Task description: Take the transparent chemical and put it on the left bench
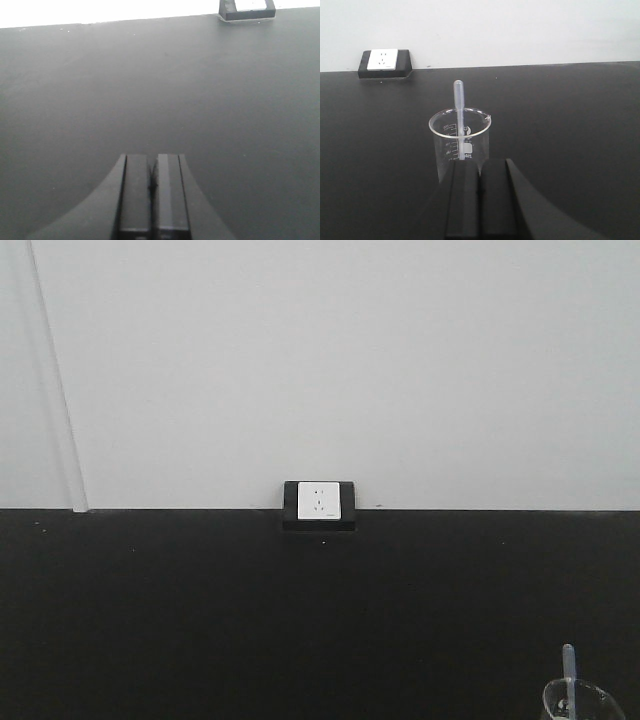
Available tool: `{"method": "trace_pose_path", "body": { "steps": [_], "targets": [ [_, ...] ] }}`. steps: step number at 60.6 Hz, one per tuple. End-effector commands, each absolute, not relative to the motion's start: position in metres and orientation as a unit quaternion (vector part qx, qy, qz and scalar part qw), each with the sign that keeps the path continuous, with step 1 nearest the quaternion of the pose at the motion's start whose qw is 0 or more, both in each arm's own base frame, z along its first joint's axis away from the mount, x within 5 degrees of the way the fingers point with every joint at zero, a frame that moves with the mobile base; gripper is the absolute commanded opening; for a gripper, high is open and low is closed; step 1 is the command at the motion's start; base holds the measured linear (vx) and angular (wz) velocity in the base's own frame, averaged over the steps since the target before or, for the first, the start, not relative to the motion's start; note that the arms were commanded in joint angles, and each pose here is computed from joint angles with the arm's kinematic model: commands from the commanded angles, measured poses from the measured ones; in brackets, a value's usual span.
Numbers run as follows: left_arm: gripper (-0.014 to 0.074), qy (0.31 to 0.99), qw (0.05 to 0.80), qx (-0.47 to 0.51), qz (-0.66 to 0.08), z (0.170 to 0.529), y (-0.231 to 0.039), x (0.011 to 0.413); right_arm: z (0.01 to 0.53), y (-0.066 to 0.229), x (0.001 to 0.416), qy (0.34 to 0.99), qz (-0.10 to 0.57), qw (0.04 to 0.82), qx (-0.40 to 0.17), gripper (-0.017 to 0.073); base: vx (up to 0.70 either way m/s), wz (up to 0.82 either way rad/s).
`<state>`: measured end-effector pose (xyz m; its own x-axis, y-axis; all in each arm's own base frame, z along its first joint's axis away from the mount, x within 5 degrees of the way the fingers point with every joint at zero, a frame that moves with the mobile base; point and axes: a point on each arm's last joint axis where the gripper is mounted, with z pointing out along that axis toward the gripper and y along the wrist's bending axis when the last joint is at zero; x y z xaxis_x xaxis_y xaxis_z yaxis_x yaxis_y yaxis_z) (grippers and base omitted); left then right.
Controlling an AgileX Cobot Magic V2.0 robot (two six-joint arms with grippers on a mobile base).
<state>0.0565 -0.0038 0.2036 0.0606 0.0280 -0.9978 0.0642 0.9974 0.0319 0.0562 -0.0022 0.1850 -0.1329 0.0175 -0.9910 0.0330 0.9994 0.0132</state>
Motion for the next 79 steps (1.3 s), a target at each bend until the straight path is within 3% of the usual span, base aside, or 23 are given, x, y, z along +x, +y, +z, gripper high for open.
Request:
{"method": "trace_pose_path", "body": {
  "steps": [1, 20, 33, 37, 55, 70, 79],
  "targets": [
    [-0.0003, 0.655, 0.755, 0.029, -0.016, 0.206, -0.004, 0.055, 0.191, -0.002, 0.056, 0.723, -0.012, 0.69, 0.011, 0.0, 0.0, 0.0],
    [-0.0003, 0.655, 0.755, 0.029, -0.016, 0.206, -0.004, 0.055, 0.194, -0.002, 0.056, 0.711, -0.011, 0.703, 0.01, 0.0, 0.0, 0.0],
    [-0.0003, 0.655, 0.755, 0.029, -0.016, 0.206, -0.004, 0.055, 0.241, 0.0, 0.05, 0.583, 0.002, 0.812, 0.007, 0.0, 0.0, 0.0],
    [-0.0003, 0.655, 0.755, 0.029, -0.016, 0.206, -0.004, 0.055, 0.26, 0.0, 0.05, 0.58, 0.001, 0.814, 0.006, 0.0, 0.0, 0.0],
    [-0.0003, 0.655, 0.755, 0.029, -0.016, 0.206, -0.004, 0.055, 0.334, -0.001, 0.11, 0.645, -0.011, 0.764, -0.004, 0.0, 0.0, 0.0],
    [-0.0003, 0.655, 0.755, 0.029, -0.016, 0.206, -0.004, 0.055, 0.321, -0.003, 0.168, 0.712, -0.001, 0.702, 0.005, 0.0017, 0.0, 0.0],
    [-0.0003, 0.655, 0.755, 0.029, -0.016, 0.206, -0.004, 0.055, 0.305, -0.003, 0.19, 0.735, 0.001, 0.678, 0.005, 0.0103, 0.0, 0.0]
  ]
}}
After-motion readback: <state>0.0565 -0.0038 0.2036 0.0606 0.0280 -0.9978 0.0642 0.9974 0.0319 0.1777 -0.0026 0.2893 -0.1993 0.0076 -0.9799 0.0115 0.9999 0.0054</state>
